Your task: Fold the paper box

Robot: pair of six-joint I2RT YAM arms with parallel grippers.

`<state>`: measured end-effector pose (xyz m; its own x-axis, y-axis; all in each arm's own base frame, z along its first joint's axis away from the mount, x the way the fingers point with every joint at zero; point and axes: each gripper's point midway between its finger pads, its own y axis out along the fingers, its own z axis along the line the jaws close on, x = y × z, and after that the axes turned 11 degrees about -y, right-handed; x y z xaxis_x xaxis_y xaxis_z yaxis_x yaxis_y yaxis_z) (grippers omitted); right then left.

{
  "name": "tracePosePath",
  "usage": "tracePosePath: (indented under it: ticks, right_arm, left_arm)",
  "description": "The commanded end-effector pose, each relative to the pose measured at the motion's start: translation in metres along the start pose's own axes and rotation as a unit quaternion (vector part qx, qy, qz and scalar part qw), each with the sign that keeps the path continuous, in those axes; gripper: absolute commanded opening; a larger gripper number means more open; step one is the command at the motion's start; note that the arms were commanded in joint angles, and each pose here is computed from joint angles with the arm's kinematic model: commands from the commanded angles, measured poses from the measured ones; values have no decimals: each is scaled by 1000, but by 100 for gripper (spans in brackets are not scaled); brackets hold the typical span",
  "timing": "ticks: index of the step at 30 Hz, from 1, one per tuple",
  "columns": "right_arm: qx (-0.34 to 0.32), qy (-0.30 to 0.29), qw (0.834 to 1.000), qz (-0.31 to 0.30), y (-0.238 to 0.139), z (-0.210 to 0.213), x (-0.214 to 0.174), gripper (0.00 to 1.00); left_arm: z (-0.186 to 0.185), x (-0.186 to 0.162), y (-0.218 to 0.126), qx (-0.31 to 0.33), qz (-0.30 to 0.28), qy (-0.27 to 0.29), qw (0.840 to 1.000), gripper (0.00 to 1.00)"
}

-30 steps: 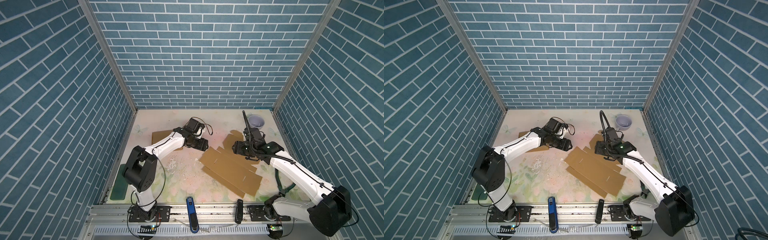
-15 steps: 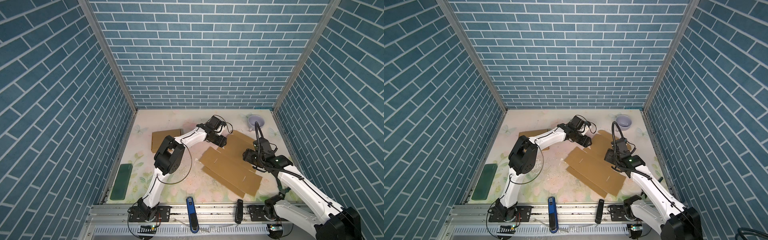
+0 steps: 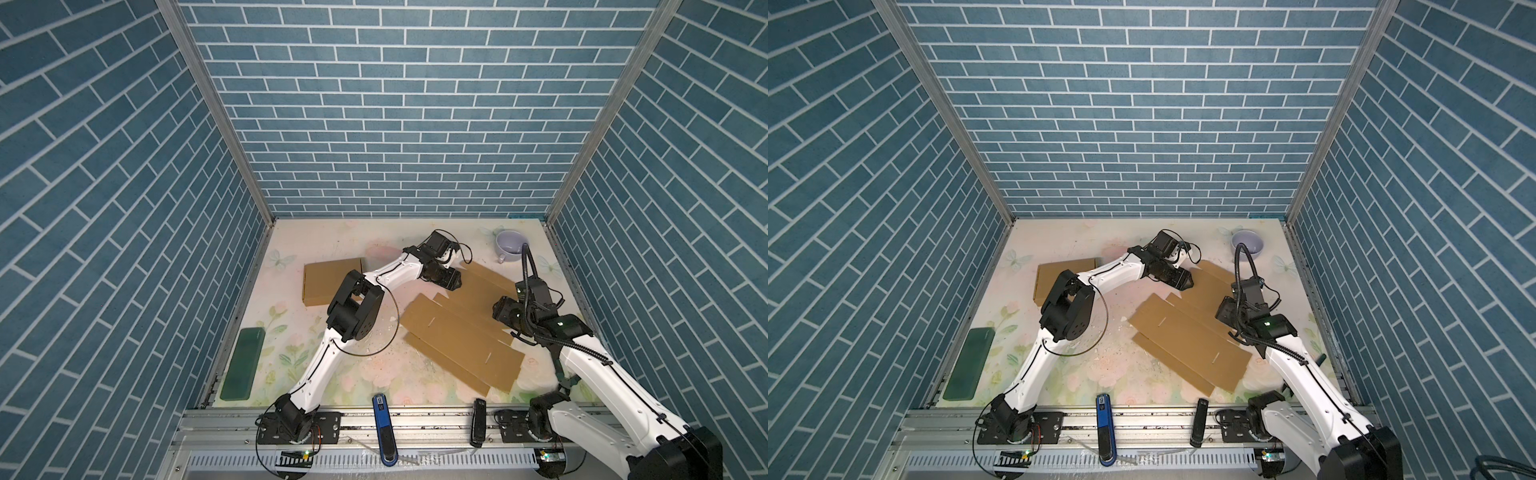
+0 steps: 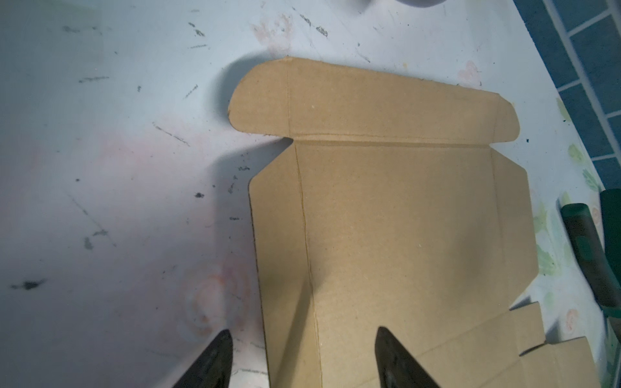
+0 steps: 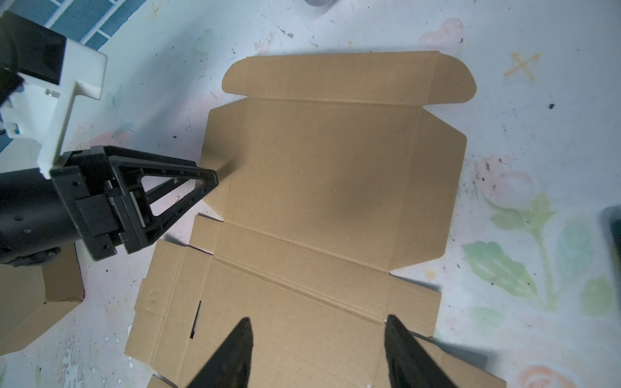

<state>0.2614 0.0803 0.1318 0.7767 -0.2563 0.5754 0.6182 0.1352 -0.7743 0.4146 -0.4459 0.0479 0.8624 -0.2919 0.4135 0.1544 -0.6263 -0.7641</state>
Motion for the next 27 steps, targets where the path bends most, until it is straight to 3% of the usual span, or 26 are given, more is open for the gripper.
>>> tracePosePath:
  ticks: [1,8,15,20,27]
  right_arm:
    - [-2,-3,1000,-3,0,-3,-1,62]
    - [-8,-2,1000,0,2,-6,-2,62]
    - [-17,-2,1000,3,3,-11,-4,62]
    - [-20,-2,1000,0,1,-13,-3,61]
    - [-15,-1,1000,-6,-3,-12,-1,61]
  left_arm:
    - [-1,-7,11,-11,15,-12,1000,65]
    - [-4,-8,20,-31,18,-30,999,53]
    - [-2,-8,22,-31,16,-37,999,26]
    - [2,-8,23,-27,12,-45,999,14]
    - [21,0,3,-5,-21,-76,997,0]
